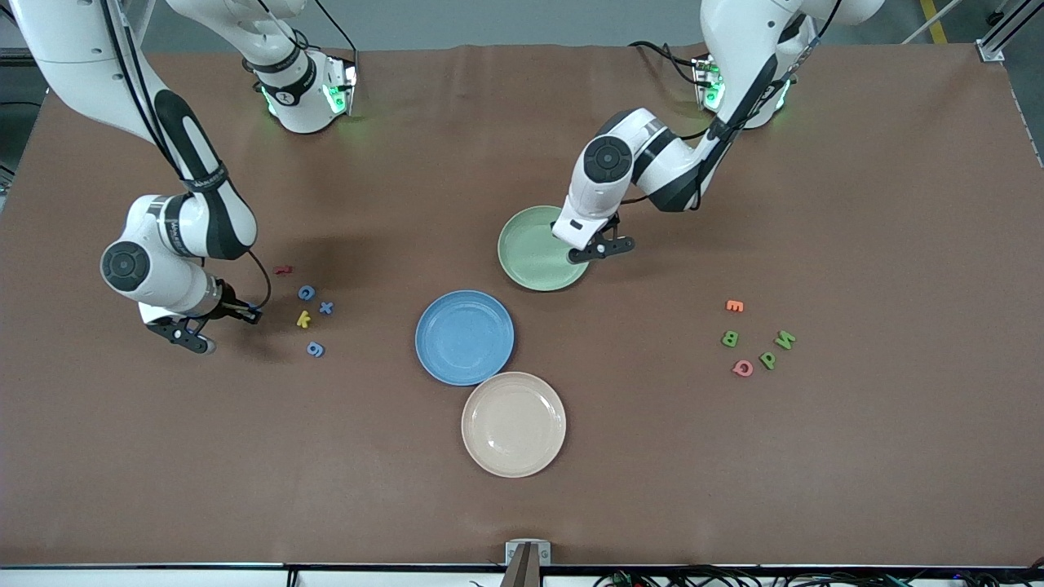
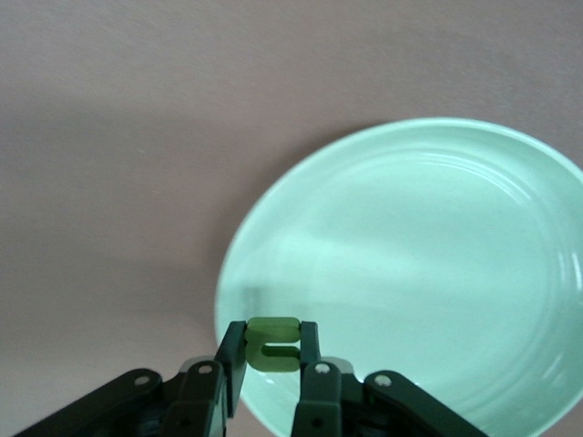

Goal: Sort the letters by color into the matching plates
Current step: 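Lower the C onto the green plate while the right gripper lifts E, then open the right gripper over the blue plate while the left gripper withdraws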

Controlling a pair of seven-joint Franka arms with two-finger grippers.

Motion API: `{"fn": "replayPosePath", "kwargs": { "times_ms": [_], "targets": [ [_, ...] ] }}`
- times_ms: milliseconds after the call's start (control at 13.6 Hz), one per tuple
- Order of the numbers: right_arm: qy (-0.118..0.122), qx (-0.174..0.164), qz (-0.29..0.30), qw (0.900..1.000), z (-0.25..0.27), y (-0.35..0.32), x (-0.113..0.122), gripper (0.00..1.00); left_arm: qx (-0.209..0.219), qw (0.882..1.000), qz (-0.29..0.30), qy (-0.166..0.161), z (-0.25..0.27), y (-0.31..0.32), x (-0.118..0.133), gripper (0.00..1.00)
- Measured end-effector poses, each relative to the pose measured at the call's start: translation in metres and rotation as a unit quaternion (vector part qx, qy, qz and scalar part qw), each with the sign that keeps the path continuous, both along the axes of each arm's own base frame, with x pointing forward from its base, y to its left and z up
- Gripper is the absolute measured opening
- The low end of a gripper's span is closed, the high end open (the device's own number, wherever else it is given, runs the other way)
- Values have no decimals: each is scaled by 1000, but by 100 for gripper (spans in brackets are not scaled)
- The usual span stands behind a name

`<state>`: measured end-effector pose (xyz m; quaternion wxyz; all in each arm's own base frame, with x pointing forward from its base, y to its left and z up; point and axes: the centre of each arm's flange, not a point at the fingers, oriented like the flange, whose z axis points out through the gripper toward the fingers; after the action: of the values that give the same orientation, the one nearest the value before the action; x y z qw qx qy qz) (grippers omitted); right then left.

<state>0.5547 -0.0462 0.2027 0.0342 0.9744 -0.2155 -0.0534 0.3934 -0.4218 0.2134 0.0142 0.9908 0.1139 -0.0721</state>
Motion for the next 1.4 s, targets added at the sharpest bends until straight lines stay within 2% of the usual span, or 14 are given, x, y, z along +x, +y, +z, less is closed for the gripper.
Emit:
{"fn": "replayPosePath", "kwargs": {
  "times_ms": [221,295,442,590,737,811,1032,1400],
  "targets": [
    [-9,2,-15,1000,18,17,5,40,-6,1000,21,4,-7,-17,6,28],
    [-12,2,-26,1000,21,33,6,40,-8,1000,27,4,-9,-20,10,31],
    [-18,2,-42,999,26,82,6,40,-11,999,35,2,-8,-22,19,50],
    [-26,18,-59,998,33,134,4,40,-17,999,43,-7,0,-21,32,70],
    [-35,51,-81,995,45,182,4,40,-12,998,57,-14,18,-14,58,93],
    [-43,62,-90,993,53,206,5,40,2,998,63,-15,33,-8,77,100],
    [-64,77,-126,987,73,269,6,40,58,996,57,-39,87,22,134,100],
    [-66,83,-185,977,57,350,20,40,60,997,12,-40,96,129,204,100]
  ]
}}
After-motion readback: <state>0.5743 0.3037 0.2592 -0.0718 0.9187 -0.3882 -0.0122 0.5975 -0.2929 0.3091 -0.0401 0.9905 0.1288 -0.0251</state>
